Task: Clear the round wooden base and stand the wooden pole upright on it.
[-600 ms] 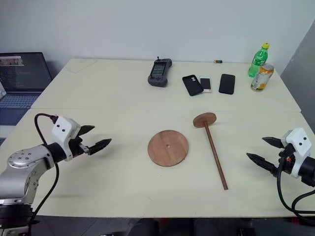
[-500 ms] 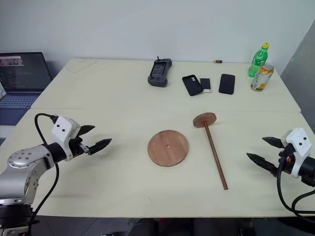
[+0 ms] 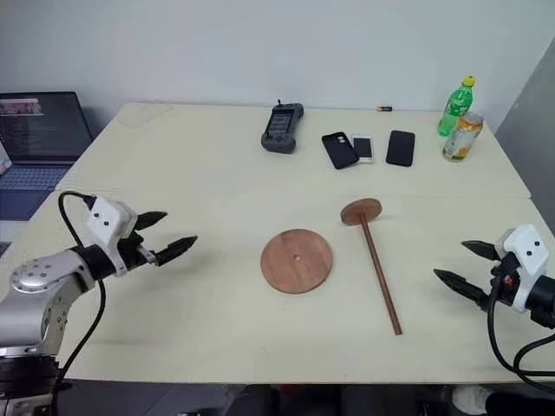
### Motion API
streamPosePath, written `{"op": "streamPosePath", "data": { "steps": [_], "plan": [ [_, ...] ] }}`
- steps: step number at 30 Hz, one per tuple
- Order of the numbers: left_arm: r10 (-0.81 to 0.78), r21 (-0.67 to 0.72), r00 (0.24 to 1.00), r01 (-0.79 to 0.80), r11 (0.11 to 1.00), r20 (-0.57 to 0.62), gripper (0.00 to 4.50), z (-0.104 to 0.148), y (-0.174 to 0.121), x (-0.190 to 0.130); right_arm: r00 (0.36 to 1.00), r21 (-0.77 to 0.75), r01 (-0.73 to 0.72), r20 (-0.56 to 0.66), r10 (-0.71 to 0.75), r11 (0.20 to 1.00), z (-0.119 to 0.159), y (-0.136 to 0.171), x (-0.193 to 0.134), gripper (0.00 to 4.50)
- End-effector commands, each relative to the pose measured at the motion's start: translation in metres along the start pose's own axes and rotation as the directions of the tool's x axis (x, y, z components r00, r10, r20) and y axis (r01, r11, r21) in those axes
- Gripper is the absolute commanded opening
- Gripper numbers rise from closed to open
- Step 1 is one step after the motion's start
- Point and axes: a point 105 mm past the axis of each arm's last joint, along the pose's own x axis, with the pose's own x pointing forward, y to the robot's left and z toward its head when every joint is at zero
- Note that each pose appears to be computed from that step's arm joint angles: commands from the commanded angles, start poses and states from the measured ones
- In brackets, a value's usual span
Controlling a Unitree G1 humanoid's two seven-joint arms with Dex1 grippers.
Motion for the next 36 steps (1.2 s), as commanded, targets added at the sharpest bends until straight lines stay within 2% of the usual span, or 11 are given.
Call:
{"op": "streamPosePath", "data": {
  "steps": [1,6,10,16,20,26,29,32,36],
  "plan": [
    [-0.056,0.026,0.998,0.056,0.998,0.018,4.48,0.010,-0.002,-0.007,1.000,-0.031,-0.009,0.020,0.010,0.999,0.011,0.002,-0.004,4.50],
    [-0.174,0.039,0.985,0.174,0.984,0.004,4.48,0.014,-0.020,-0.009,0.999,-0.038,-0.029,0.021,0.029,0.999,0.016,0.005,-0.002,4.50],
    [-0.310,0.044,0.950,0.309,0.950,0.037,4.48,0.033,-0.043,-0.007,0.997,-0.054,-0.062,0.039,0.064,0.997,0.028,0.015,0.001,4.50],
    [-0.525,0.068,0.851,0.524,0.849,-0.011,4.48,0.044,-0.080,-0.011,0.994,-0.039,-0.098,0.043,0.099,0.994,0.039,0.028,0.005,4.50],
    [-0.640,0.136,0.768,0.637,0.759,-0.020,4.48,0.055,-0.103,-0.009,0.991,0.024,-0.125,0.043,0.124,0.992,0.052,0.042,0.015,4.50],
    [-0.687,0.184,0.726,0.674,0.715,0.014,4.48,0.067,-0.118,0.004,0.994,0.167,-0.089,-0.042,0.097,0.982,0.049,0.061,0.053,4.50],
    [-0.705,0.198,0.709,0.691,0.695,0.000,4.48,0.064,-0.122,0.006,0.998,0.231,-0.019,-0.060,0.034,0.973,0.054,0.055,0.072,4.50],
    [-0.720,0.227,0.694,0.704,0.673,-0.016,4.48,0.064,-0.126,0.008,0.997,0.258,0.007,-0.081,0.014,0.966,0.059,0.053,0.085,4.50],
    [-0.738,0.258,0.675,0.715,0.649,-0.014,4.48,0.068,-0.132,0.011,0.984,0.250,0.033,-0.177,0.013,0.968,0.055,0.055,0.103,4.50]
  ]
}}
